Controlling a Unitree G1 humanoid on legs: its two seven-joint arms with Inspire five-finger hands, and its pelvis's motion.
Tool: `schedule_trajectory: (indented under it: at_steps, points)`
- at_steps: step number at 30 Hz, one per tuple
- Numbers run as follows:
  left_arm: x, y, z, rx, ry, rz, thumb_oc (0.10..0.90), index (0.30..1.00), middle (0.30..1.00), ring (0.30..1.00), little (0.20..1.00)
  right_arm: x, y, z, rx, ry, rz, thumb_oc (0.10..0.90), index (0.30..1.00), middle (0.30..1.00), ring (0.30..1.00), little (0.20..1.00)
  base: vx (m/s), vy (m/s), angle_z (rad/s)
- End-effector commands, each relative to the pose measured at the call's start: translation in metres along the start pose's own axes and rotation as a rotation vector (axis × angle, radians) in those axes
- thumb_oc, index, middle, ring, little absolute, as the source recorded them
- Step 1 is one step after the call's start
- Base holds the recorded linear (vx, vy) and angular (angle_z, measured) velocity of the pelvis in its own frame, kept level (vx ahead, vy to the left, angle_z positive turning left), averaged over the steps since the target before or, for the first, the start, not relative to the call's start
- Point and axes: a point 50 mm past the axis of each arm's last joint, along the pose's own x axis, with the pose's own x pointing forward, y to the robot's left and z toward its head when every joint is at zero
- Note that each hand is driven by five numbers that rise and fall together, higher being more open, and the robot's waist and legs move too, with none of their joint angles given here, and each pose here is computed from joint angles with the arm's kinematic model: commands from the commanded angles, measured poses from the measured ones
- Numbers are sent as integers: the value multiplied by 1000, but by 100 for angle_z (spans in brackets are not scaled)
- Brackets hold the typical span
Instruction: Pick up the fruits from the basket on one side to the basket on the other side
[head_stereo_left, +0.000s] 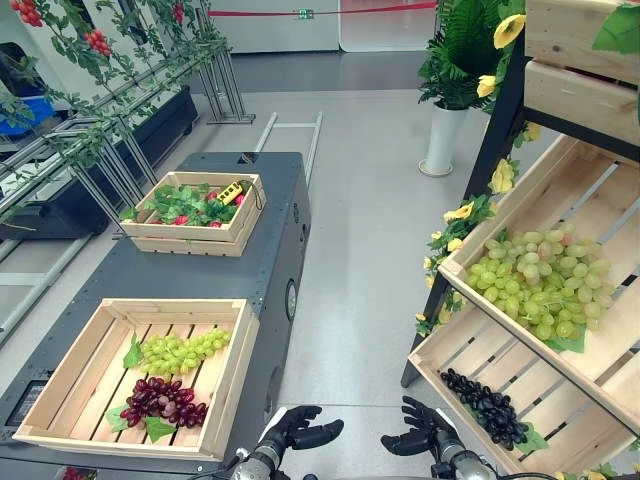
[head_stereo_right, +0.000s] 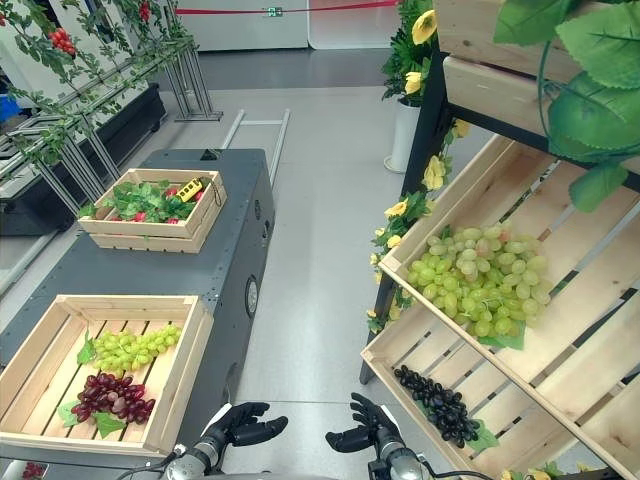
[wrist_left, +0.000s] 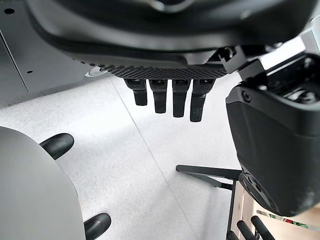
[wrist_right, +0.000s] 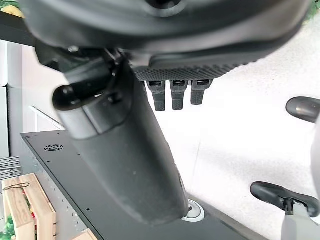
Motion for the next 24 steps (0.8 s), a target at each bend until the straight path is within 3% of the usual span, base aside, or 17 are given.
schedule_trajectory:
  at_steps: [1, 15, 20, 24]
  points:
    - [12, 9, 35, 39, -137, 11, 800, 900, 900, 900, 900, 15, 3, 51, 31, -181, 1, 800, 900, 900, 900, 900, 0, 0, 0]
    - [14, 6, 42, 117, -167, -29, 800, 900, 900, 900, 900, 15, 2, 51, 33, -173, -37, 800, 900, 900, 900, 900, 1, -2, 5]
    - [14, 8, 57, 125, -261, -10, 800, 900, 900, 900, 900, 17, 3, 55, 19, -169, -29, 800, 900, 900, 900, 900, 0, 0, 0]
    - [12, 23, 90, 26, -431, 54, 800, 900, 900, 900, 900, 18, 2, 60, 1, -173, -17, 800, 900, 900, 900, 900, -14, 22, 3]
